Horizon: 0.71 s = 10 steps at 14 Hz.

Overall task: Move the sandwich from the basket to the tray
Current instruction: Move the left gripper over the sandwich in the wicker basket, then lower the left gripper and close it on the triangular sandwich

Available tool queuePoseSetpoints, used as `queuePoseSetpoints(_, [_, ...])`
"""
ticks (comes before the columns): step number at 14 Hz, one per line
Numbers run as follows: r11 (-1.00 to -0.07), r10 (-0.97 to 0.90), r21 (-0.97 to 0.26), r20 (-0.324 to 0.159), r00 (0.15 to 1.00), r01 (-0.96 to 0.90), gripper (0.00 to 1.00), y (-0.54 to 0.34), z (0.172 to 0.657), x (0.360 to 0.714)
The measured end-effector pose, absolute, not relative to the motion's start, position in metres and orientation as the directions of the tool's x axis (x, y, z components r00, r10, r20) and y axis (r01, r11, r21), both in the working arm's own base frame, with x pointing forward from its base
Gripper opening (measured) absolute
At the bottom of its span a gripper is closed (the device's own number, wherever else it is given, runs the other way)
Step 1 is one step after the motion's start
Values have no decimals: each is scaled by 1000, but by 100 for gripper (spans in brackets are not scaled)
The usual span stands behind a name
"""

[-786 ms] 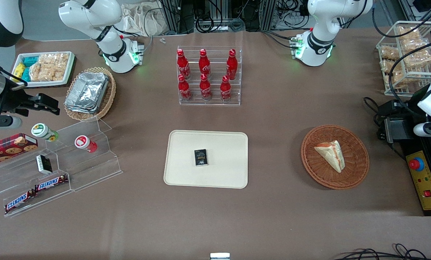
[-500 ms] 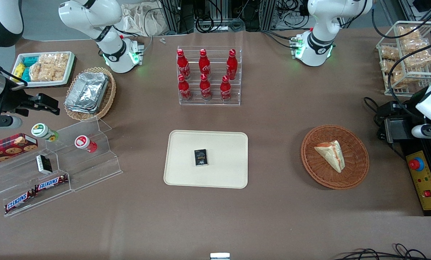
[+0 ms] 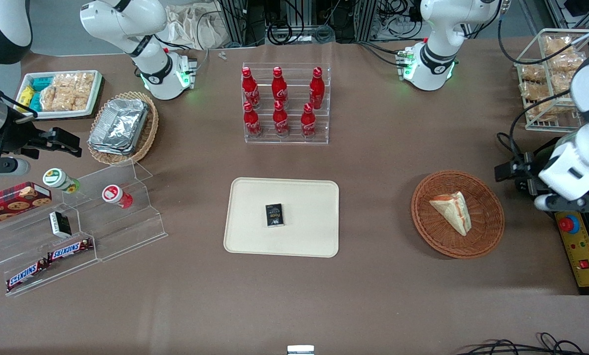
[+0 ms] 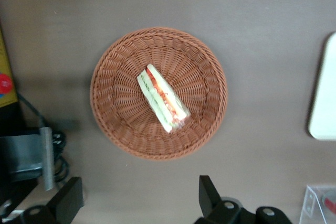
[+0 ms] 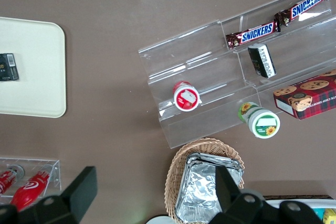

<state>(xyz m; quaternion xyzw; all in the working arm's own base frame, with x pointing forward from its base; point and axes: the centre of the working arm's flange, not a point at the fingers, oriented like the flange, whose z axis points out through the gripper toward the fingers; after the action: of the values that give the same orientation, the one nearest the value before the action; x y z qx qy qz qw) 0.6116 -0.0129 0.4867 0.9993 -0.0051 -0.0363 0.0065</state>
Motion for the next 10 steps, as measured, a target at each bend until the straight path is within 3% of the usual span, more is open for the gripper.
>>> queuePoseSetpoints(3, [-1000,11,12,-100,995,12,99,-11,438,603])
queuePoseSetpoints(7, [-992,129,8,-43,991,129,99,-10,375,592])
queuePoseSetpoints(10, [-967,256,3,-58,965,257,96,-10,342,582])
